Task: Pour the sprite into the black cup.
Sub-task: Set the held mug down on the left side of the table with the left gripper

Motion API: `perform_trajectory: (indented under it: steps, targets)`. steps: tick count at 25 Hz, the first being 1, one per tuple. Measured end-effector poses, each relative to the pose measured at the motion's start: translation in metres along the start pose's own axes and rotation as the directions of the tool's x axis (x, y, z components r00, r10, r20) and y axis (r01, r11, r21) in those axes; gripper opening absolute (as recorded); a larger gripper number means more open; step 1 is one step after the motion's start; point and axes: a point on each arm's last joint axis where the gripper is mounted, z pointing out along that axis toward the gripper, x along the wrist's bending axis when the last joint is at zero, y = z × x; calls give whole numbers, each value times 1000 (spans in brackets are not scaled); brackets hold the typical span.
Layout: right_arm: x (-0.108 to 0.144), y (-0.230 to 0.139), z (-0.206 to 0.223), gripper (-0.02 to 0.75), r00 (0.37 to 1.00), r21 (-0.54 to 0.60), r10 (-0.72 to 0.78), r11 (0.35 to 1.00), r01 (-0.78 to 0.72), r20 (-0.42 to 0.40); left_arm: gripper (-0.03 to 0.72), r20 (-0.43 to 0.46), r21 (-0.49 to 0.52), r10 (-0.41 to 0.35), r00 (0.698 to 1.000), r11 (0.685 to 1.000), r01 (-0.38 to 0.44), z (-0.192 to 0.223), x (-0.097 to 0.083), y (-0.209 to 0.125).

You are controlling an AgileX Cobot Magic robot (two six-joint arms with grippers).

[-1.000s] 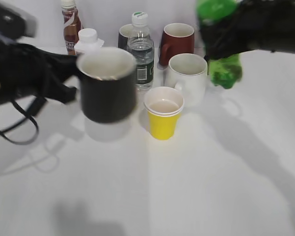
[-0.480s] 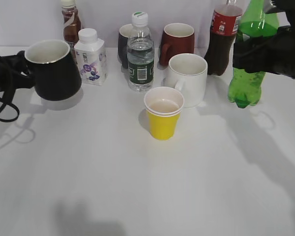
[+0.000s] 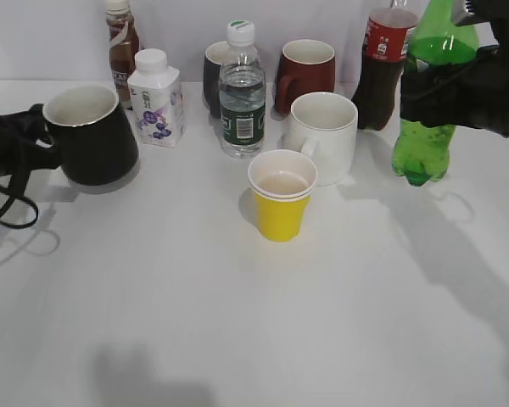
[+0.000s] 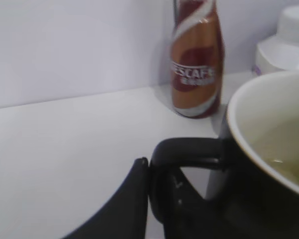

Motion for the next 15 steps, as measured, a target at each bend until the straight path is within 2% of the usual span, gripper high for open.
perform_trajectory:
  steps: [6, 11, 15]
  targets:
    - [1, 1, 0, 410, 1000, -7, 28, 1000, -28, -3, 46, -72, -7, -43, 996, 999, 43, -21, 9, -18]
    - [3, 2, 0, 410, 1000, -18, 11, 1000, -11, -18, 46, -74, -47, -44, 996, 998, 40, -24, 9, -16]
    - [3, 2, 0, 410, 999, -19, 34, 999, -34, -20, 46, -74, -42, -44, 996, 998, 41, -22, 9, -19]
